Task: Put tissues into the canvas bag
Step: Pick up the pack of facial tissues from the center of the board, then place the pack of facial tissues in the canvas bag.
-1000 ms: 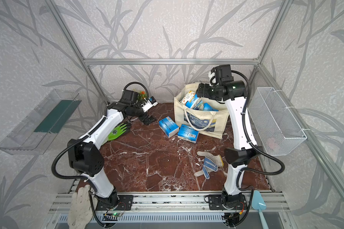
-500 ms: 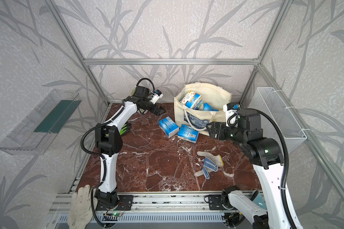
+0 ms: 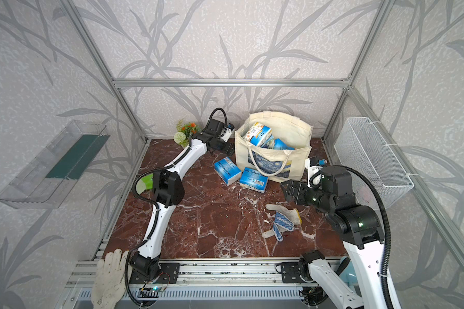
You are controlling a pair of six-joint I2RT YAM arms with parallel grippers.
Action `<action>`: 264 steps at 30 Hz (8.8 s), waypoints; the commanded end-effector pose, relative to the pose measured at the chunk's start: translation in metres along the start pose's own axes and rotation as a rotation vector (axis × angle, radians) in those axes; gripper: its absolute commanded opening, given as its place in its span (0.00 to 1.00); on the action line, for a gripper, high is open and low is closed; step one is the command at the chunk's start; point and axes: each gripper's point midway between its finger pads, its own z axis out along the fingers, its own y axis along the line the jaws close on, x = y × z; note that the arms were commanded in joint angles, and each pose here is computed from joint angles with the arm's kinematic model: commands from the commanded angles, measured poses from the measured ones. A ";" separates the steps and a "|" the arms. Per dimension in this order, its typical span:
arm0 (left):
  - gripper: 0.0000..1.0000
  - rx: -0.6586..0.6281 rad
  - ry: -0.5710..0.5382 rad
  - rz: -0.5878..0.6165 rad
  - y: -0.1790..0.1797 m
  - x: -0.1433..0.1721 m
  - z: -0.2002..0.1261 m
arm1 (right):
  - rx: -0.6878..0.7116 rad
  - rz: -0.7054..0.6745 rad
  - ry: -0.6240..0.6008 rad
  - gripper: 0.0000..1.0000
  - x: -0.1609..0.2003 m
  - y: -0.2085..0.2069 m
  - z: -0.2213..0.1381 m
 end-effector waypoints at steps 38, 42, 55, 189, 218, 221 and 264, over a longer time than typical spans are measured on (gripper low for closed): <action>0.88 -0.030 0.210 0.034 0.000 0.094 -0.030 | -0.047 0.019 0.040 0.89 0.017 -0.001 0.020; 0.88 -0.007 0.212 0.062 -0.008 0.109 -0.047 | -0.051 0.018 0.049 0.89 0.019 -0.001 0.023; 0.95 0.059 0.190 0.235 -0.029 0.124 -0.102 | -0.080 0.028 0.067 0.89 0.022 0.001 0.034; 0.62 0.171 0.011 0.376 -0.095 0.045 -0.246 | 0.128 0.111 0.025 0.92 0.003 -0.035 0.057; 0.62 0.249 -0.636 0.163 -0.150 -0.182 -0.249 | 0.243 0.172 -0.086 0.92 -0.046 -0.047 0.045; 0.63 0.253 -0.687 0.173 -0.167 -0.193 -0.243 | 0.246 0.180 -0.081 0.93 -0.039 -0.049 0.045; 0.91 0.250 -0.639 0.224 -0.236 -0.172 -0.115 | 0.207 0.188 -0.116 0.93 -0.049 -0.042 0.046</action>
